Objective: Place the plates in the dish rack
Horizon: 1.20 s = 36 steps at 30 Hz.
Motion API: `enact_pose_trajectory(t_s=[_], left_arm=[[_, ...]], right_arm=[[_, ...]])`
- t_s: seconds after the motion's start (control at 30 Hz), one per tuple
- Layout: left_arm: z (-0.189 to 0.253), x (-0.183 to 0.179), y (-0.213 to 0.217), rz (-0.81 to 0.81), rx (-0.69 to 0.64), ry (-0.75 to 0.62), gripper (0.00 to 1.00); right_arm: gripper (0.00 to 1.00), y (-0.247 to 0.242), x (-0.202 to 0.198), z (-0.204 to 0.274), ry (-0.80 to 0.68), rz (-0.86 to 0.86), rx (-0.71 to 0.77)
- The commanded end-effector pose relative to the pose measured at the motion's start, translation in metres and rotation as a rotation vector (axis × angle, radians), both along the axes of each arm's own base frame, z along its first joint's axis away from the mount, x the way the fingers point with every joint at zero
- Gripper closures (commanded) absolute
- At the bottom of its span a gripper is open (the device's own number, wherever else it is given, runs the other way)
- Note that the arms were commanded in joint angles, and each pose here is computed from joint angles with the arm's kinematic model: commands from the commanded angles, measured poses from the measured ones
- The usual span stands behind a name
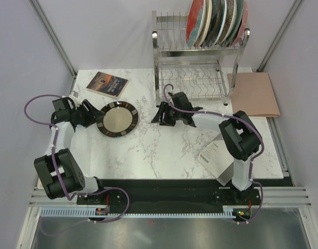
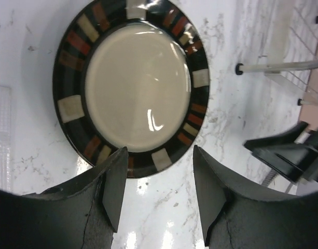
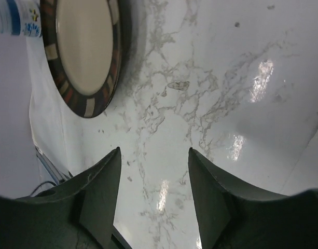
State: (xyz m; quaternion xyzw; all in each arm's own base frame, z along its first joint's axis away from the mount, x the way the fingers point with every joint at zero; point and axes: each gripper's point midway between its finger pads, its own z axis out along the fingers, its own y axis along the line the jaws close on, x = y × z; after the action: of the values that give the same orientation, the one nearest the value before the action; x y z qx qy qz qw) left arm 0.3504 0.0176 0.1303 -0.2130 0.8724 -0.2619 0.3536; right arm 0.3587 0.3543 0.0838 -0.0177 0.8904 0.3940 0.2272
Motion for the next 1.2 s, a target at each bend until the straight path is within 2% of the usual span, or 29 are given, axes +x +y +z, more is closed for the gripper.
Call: enact_pose_trajectory(t_s=[0.0,0.03,0.1,0.17,0.2,0.23,0.3,0.37,0.4,0.43,0.5,0.57,0.67,0.7,0.73,0.77,0.93,0.97,1.03,1.1,1.13,1.17], left_arm=[[0.051,-0.014,-0.016,-0.089,-0.008,-0.125,0.4],[0.06,-0.018,-0.018,-0.091,-0.003,-0.151,0.4],[0.062,-0.026,-0.022,-0.09,-0.016,-0.146,0.4],[0.068,-0.033,-0.027,-0.093,-0.027,-0.157,0.4],[0.07,-0.036,-0.029,-0.091,-0.033,-0.159,0.4],[0.072,-0.038,-0.03,-0.088,-0.034,-0.161,0.4],[0.076,-0.043,-0.031,-0.08,-0.035,-0.166,0.4],[0.076,-0.046,-0.033,-0.078,-0.04,-0.163,0.4],[0.076,-0.048,-0.034,-0.078,-0.04,-0.162,0.4],[0.074,-0.05,-0.034,-0.075,-0.042,-0.153,0.39],[0.072,-0.052,-0.034,-0.076,-0.041,-0.147,0.4],[0.069,-0.053,-0.034,-0.074,-0.04,-0.136,0.4],[0.065,-0.053,-0.034,-0.073,-0.046,-0.125,0.39],[0.064,-0.052,-0.034,-0.073,-0.046,-0.123,0.39],[0.062,-0.051,-0.033,-0.074,-0.048,-0.115,0.39],[0.059,-0.051,-0.033,-0.072,-0.052,-0.11,0.39],[0.044,-0.053,-0.037,-0.077,-0.087,-0.084,0.39],[0.032,-0.056,-0.039,-0.075,-0.105,-0.058,0.39],[0.018,-0.059,-0.044,-0.089,-0.132,-0.044,0.39],[0.004,-0.055,-0.047,-0.116,-0.154,-0.043,0.38],[-0.011,-0.059,-0.054,-0.135,-0.172,-0.021,0.38],[-0.02,-0.058,-0.058,-0.144,-0.185,-0.006,0.37]], right_arm=[[0.39,0.049,0.034,0.033,0.001,-0.225,0.276],[0.39,0.056,0.038,0.022,0.034,-0.266,0.287],[0.39,0.078,0.043,0.03,0.027,-0.249,0.326],[0.39,0.091,0.045,0.012,0.052,-0.25,0.31],[0.39,0.103,0.05,0.022,0.037,-0.235,0.333],[0.38,0.107,0.052,0.005,0.058,-0.237,0.313],[0.38,0.115,0.059,0.004,0.06,-0.24,0.308],[0.4,0.117,0.063,-0.016,0.079,-0.251,0.279],[0.42,0.119,0.065,-0.024,0.081,-0.251,0.271],[0.5,0.119,0.065,-0.03,0.085,-0.253,0.262],[0.57,0.116,0.061,-0.05,0.124,-0.265,0.214],[0.69,0.112,0.057,-0.058,0.138,-0.262,0.198],[0.78,0.101,0.046,-0.07,0.169,-0.255,0.17],[0.84,0.093,0.04,-0.074,0.177,-0.254,0.158],[0.96,0.089,0.038,-0.075,0.18,-0.253,0.16],[1.0,0.084,0.037,-0.075,0.18,-0.255,0.156],[1.0,0.034,0.023,-0.057,0.15,-0.203,0.111],[1.0,0.014,0.016,-0.062,0.177,-0.194,0.083],[1.0,-0.007,0.014,-0.043,0.153,-0.163,0.072],[1.0,-0.036,0.003,-0.043,0.156,-0.092,0.024],[1.0,-0.049,-0.009,-0.051,0.203,-0.062,-0.026],[1.0,-0.063,-0.011,-0.055,0.161,0.002,-0.071]])
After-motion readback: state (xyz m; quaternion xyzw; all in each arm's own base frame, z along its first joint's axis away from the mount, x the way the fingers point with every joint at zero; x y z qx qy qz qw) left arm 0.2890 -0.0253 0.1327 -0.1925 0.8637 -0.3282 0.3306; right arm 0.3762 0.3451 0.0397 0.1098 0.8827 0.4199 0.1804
